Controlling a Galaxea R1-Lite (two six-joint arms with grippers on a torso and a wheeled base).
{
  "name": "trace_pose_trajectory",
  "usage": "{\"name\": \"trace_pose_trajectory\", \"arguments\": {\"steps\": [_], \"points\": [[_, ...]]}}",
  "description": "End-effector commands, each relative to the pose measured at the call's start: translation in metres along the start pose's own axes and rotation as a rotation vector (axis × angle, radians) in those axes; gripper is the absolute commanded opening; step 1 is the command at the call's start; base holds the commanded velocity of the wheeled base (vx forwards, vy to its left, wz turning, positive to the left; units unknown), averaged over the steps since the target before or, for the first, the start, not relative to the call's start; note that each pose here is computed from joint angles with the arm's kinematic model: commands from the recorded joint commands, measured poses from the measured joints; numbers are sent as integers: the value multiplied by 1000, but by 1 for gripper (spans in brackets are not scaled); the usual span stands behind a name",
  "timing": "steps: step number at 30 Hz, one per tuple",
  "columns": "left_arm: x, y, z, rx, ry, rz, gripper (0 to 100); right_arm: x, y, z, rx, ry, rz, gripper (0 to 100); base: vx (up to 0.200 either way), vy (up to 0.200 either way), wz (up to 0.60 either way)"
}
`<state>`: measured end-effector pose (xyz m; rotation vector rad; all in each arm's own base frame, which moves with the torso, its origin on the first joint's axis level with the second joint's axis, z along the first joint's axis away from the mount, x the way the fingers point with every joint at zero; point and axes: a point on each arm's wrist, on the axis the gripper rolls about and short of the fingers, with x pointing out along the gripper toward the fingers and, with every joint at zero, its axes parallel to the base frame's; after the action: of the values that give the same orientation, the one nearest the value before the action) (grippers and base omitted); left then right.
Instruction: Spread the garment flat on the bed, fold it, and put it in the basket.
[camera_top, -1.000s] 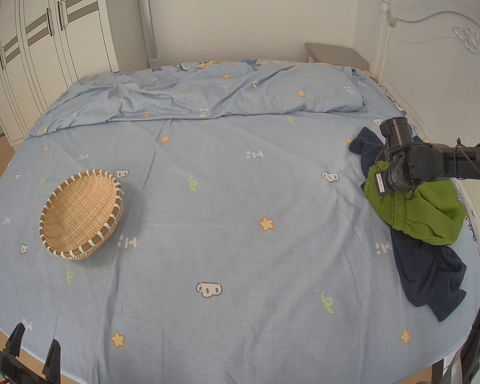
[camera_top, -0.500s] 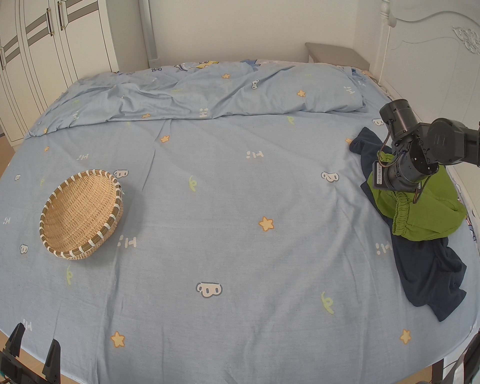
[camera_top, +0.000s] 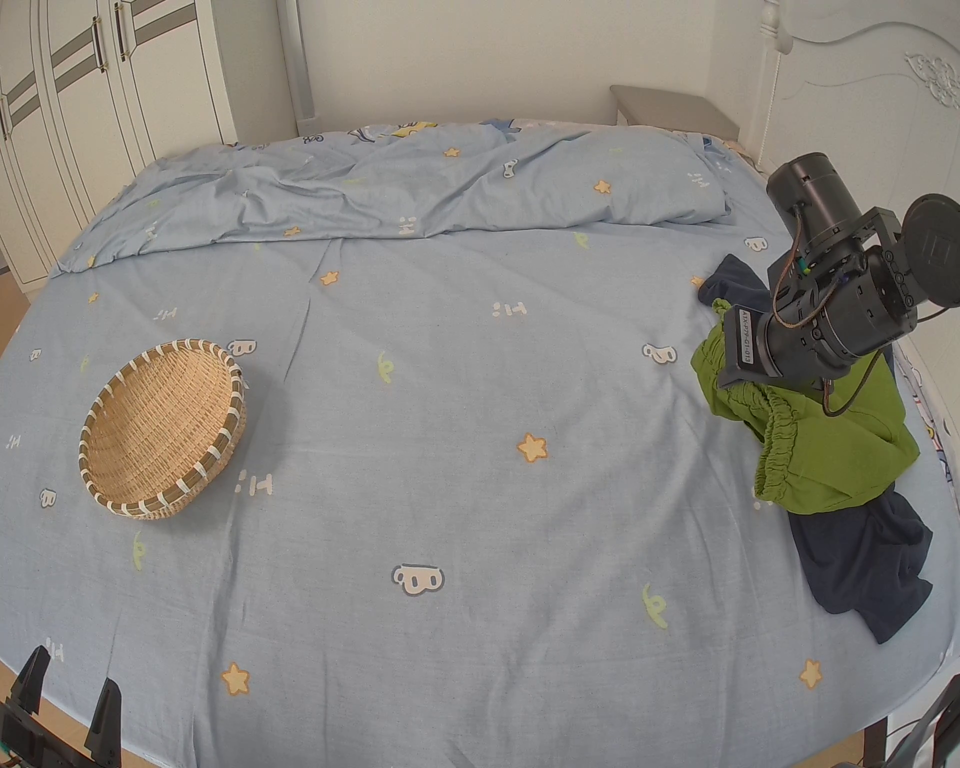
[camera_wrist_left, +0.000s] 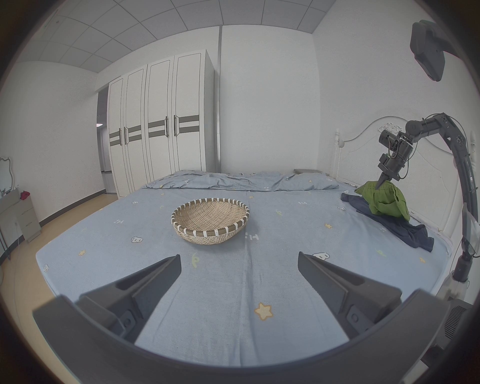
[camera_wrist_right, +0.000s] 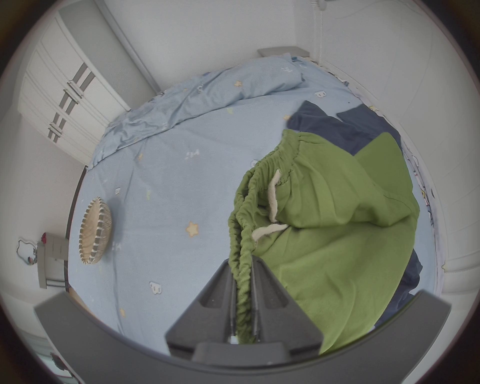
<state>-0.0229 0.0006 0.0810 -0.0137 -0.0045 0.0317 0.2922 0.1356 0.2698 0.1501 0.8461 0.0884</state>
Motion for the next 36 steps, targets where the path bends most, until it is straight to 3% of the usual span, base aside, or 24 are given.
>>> {"name": "trace_pose_trajectory", "arguments": {"steps": [1, 9, 14, 17, 20, 22, 30, 36], "points": [[0, 0, -5, 0, 1, 1, 100, -13, 11, -3, -24, -24, 41, 0, 0, 0, 0], [0, 0, -5, 0, 1, 1, 100, -28, 18, -5, 11, -61, 82, 0, 0, 0, 0], [0, 0, -5, 0, 1, 1, 100, -49, 12, -1, -36, -105, 118, 0, 0, 0, 0], [0, 0, -5, 0, 1, 1, 100, -46, -2, 7, 63, -101, 134, 0, 0, 0, 0], [0, 0, -5, 0, 1, 1, 100, -50, 13, 0, 28, -61, 239, 0, 0, 0, 0], [0, 0, -5, 0, 1, 1, 100, -49, 19, -4, 8, -47, 255, 0, 0, 0, 0], [0, 0, -5, 0, 1, 1, 100, -47, 59, -9, -99, -127, 385, 0, 0, 0, 0], [0, 0, -5, 0, 1, 1, 100, -54, 80, -14, -82, -115, 469, 0, 0, 0, 0]]}}
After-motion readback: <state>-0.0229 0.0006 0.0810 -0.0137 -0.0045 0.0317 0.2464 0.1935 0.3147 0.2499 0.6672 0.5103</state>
